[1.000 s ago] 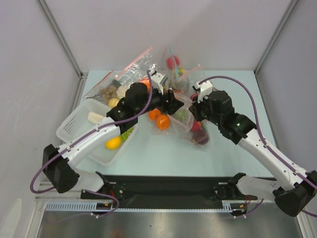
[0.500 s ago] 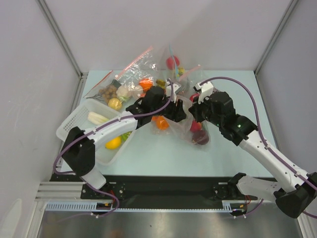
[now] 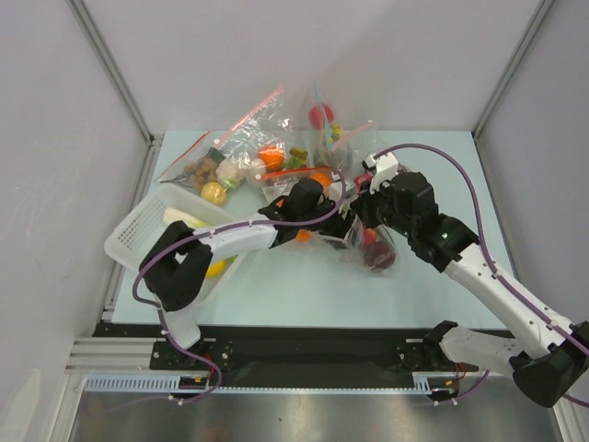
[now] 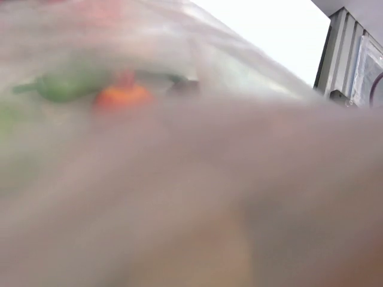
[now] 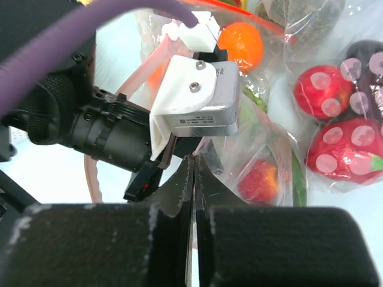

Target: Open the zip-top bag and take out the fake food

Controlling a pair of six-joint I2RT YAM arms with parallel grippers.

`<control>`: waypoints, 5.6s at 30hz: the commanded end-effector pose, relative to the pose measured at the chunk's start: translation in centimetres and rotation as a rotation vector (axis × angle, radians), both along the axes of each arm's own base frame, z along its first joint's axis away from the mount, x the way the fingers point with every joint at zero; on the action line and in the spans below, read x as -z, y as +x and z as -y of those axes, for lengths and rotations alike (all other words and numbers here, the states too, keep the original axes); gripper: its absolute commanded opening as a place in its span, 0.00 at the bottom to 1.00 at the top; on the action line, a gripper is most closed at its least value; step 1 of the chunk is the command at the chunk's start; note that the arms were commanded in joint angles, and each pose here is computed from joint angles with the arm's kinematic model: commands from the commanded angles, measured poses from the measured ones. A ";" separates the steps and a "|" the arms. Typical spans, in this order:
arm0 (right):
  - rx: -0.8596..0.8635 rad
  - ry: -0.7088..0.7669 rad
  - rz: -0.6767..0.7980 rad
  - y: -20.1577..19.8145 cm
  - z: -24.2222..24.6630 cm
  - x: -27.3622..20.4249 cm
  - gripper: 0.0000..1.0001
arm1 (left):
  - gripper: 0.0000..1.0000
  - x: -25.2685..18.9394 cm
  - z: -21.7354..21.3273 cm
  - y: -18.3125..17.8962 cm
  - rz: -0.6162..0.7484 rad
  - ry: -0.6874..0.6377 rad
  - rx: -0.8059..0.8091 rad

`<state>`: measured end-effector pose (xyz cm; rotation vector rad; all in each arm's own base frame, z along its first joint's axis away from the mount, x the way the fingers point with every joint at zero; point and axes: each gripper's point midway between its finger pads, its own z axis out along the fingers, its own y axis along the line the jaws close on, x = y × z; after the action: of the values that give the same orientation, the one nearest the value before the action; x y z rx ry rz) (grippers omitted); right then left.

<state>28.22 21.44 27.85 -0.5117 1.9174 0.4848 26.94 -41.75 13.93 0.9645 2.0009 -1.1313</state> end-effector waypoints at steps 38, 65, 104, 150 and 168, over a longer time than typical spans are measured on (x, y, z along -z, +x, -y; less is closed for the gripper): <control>0.591 0.017 -0.586 0.3 12.3 19.6 0.30 | 0.80 1.2 2.9 -1.8 0.064 -0.236 -0.004; 0.536 0.017 -0.700 -1.8 11.4 23.0 0.00 | 0.90 7.8 6.2 -3.2 0.147 0.073 0.013; 0.606 -0.017 -0.674 -0.6 14.1 24.0 0.00 | 0.44 -1.3 -7.6 -1.8 0.191 0.147 -0.184; 0.126 0.138 -0.839 -4.0 4.0 25.2 0.34 | 0.46 -0.9 -9.6 -1.6 0.139 0.032 -0.180; 0.290 0.092 -0.784 -1.8 8.0 24.8 0.00 | 0.48 -5.2 -15.9 -2.9 0.177 0.045 -0.322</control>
<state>25.78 14.66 2.97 0.0383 2.6454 0.7149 23.43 -27.28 16.27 0.7803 2.0229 -0.8282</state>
